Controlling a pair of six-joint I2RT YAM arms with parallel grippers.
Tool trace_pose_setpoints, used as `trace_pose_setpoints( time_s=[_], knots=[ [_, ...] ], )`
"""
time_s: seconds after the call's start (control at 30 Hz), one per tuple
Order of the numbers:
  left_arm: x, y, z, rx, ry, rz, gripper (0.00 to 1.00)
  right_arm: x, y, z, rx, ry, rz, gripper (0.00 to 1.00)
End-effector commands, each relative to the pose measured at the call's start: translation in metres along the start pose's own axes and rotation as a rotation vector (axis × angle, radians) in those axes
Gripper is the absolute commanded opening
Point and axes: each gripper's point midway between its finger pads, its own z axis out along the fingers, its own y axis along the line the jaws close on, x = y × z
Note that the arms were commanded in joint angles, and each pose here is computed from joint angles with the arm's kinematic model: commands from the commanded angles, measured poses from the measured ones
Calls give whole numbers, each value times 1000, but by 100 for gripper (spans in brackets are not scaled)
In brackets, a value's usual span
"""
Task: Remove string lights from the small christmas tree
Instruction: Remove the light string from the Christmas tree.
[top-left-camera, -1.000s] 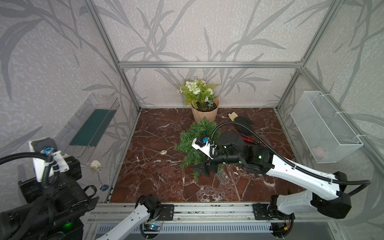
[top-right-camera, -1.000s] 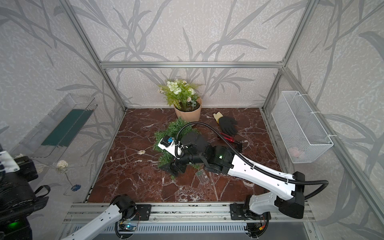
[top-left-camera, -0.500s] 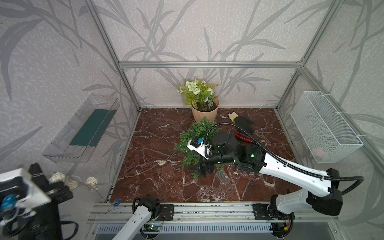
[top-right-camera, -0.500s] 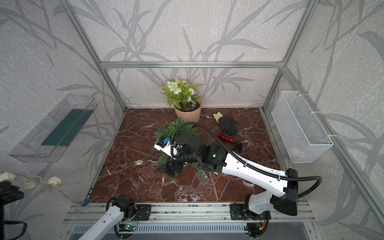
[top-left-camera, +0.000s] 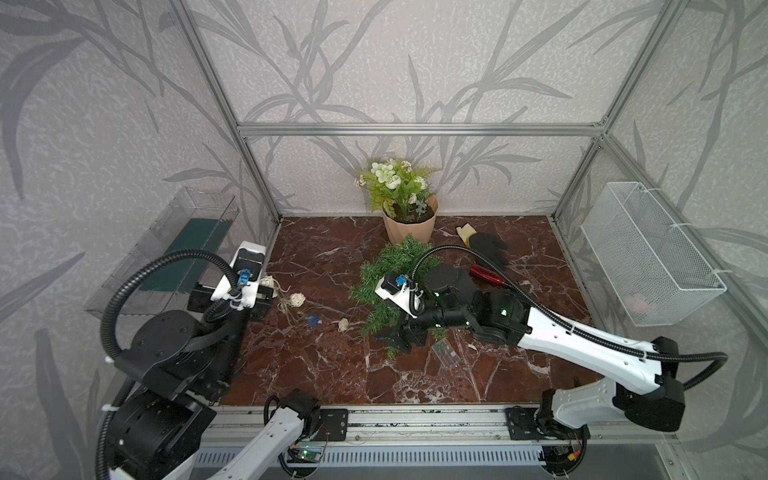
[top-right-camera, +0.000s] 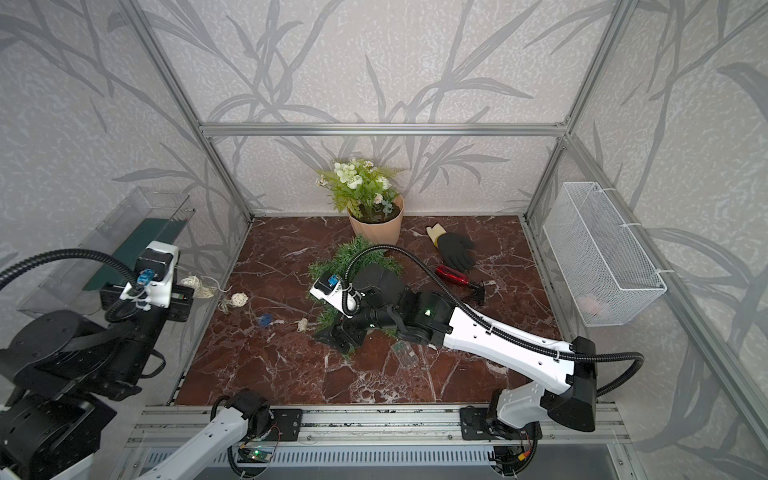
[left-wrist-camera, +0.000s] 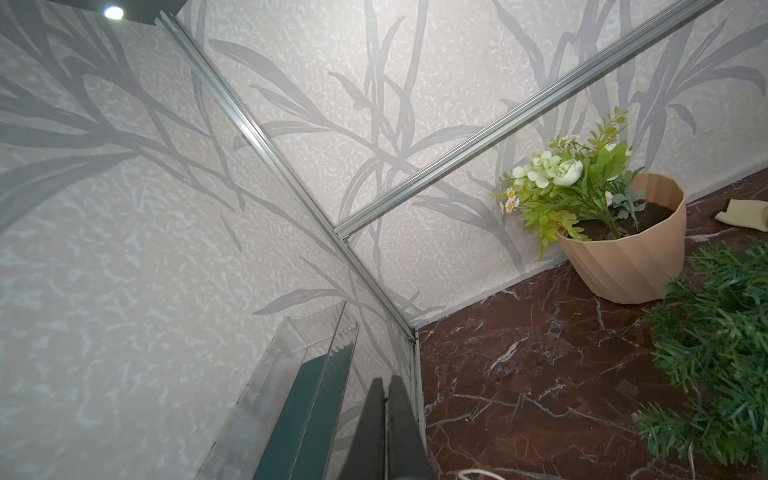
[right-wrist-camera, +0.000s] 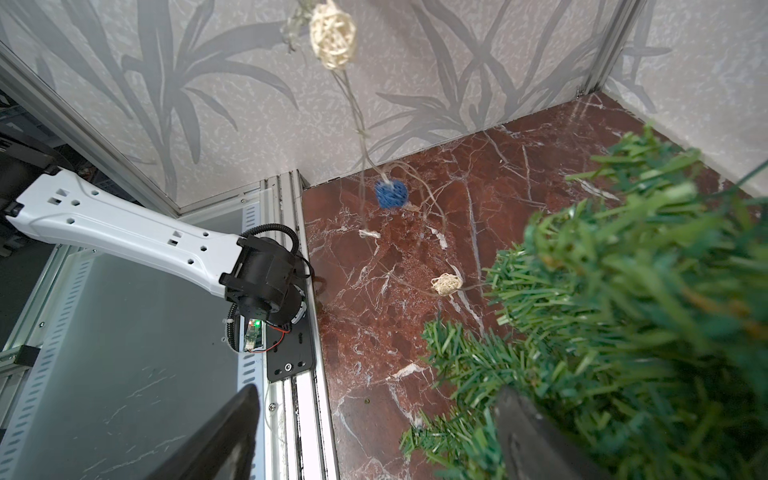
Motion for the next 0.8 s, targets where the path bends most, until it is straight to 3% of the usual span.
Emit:
trace_pose_setpoints(
  time_s=[0.0,0.43,0.77],
  knots=[
    [-15,-10,18,15,-54,-7,0,1,-3,-1,23,-6,-12,87],
    [8,-60,100,77,139,-44,0,12,-13,3,45,30,-44,89],
    [67,-52,158,53,356,-286,0,-4,-19,-13,22,-27,-20,89]
  ],
)
